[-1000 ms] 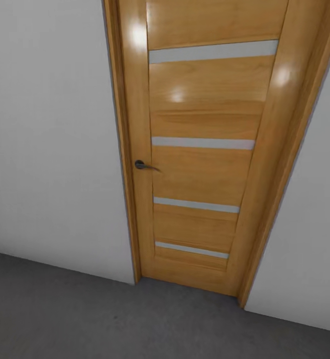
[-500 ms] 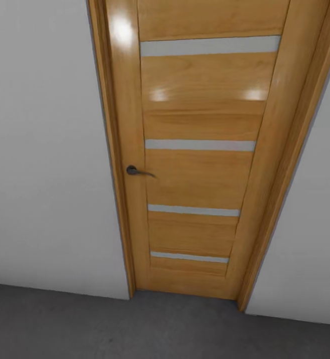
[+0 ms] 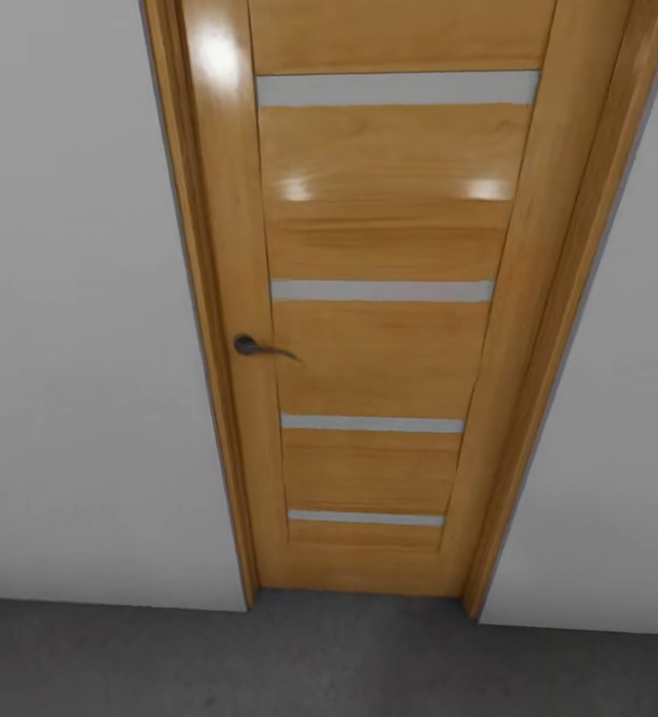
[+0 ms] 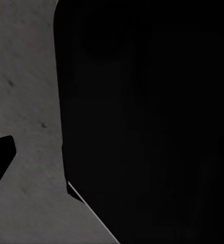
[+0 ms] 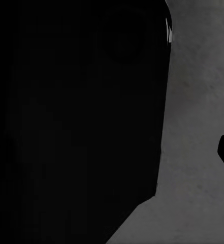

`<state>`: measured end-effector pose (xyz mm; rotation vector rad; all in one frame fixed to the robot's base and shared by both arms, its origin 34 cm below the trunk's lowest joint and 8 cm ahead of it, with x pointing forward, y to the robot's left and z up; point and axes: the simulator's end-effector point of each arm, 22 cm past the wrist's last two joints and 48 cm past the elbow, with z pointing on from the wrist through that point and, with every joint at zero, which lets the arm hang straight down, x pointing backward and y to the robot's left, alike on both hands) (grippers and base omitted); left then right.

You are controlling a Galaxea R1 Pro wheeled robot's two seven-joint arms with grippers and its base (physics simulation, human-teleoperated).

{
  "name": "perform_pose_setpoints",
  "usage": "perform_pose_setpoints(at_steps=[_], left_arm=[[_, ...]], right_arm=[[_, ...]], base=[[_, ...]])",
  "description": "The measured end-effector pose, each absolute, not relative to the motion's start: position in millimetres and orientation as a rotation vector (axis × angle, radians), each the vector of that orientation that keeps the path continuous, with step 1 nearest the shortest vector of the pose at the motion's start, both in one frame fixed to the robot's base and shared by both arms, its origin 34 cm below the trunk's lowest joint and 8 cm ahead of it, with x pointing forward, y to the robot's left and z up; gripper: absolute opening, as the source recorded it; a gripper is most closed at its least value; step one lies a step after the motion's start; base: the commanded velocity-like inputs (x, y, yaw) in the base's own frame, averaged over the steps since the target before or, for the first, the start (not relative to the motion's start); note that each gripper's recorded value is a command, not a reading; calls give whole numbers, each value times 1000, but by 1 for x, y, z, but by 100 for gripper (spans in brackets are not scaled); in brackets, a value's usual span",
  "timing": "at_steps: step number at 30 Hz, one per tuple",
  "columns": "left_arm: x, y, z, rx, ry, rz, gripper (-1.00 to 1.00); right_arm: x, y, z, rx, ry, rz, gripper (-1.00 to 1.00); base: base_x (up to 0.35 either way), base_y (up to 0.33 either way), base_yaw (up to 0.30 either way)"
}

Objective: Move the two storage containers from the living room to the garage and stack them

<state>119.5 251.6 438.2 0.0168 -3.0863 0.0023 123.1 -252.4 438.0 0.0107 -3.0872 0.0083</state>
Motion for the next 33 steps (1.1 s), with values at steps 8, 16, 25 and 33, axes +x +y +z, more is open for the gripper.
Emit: perform_pose_setpoints(at_steps=[8, 16, 25, 33], left_arm=[[120, 252, 438, 18, -3086, 1, 100], [122, 251, 438, 18, -3091, 4, 100], [127, 252, 438, 18, -3104, 3, 100], [131, 251, 438, 18, -3116, 4, 100]], right_arm=[[123, -252, 438, 11, -3087, 8, 100], [125, -252, 438, 11, -3092, 8, 100], [130, -252, 438, 11, -3105, 9, 100], [135, -252, 438, 11, -3117, 9, 100]], base=[[206, 140, -2], [24, 17, 0], [1, 1, 0], [0, 0, 0]])
